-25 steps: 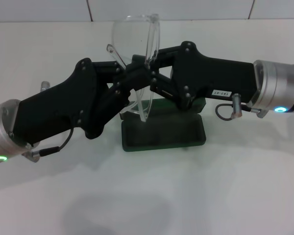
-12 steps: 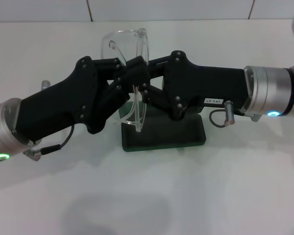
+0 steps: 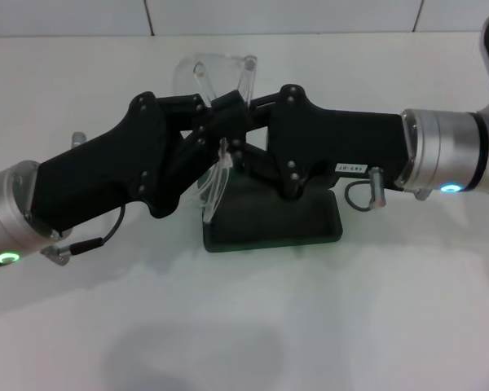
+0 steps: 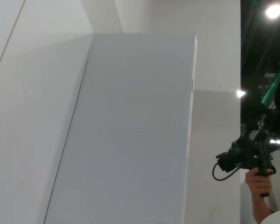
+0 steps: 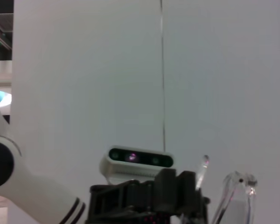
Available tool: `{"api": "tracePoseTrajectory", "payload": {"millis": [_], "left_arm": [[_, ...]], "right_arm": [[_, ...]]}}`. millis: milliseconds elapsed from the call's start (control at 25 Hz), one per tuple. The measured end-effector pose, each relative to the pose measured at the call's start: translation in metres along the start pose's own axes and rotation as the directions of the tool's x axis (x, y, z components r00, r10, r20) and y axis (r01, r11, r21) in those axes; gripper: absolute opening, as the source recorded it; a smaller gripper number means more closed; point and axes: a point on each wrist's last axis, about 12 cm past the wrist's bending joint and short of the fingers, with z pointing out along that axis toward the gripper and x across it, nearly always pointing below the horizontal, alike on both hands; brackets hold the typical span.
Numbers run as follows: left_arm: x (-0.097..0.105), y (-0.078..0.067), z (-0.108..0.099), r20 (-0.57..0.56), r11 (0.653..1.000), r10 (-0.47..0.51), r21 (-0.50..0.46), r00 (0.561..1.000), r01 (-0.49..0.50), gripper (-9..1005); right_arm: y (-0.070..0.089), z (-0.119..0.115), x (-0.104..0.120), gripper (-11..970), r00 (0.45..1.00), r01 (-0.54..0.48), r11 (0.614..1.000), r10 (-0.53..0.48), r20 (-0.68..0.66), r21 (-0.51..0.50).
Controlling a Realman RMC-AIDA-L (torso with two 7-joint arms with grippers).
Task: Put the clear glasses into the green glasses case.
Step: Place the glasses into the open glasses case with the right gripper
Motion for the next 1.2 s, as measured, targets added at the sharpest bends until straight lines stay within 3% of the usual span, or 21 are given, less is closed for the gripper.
{"api": "tracePoseTrajectory", "payload": {"millis": [360, 1200], "left_arm": [[-0.0032, -0.0048, -0.0023, 0.009, 0.999, 0.0, 0.045, 1.0, 0.0, 70], [0.0041, 0.0007, -0.0031, -0.019, 1.0, -0.002, -0.03, 1.0, 0.001, 71]], "right_arm": [[-0.0033, -0.0042, 0.0, 138, 1.0, 0.004, 0.999, -0.004, 0.007, 0.038], [-0.0011, -0.0037, 0.0004, 143, 1.0, 0.003, 1.0, -0.003, 0.008, 0.026]]}}
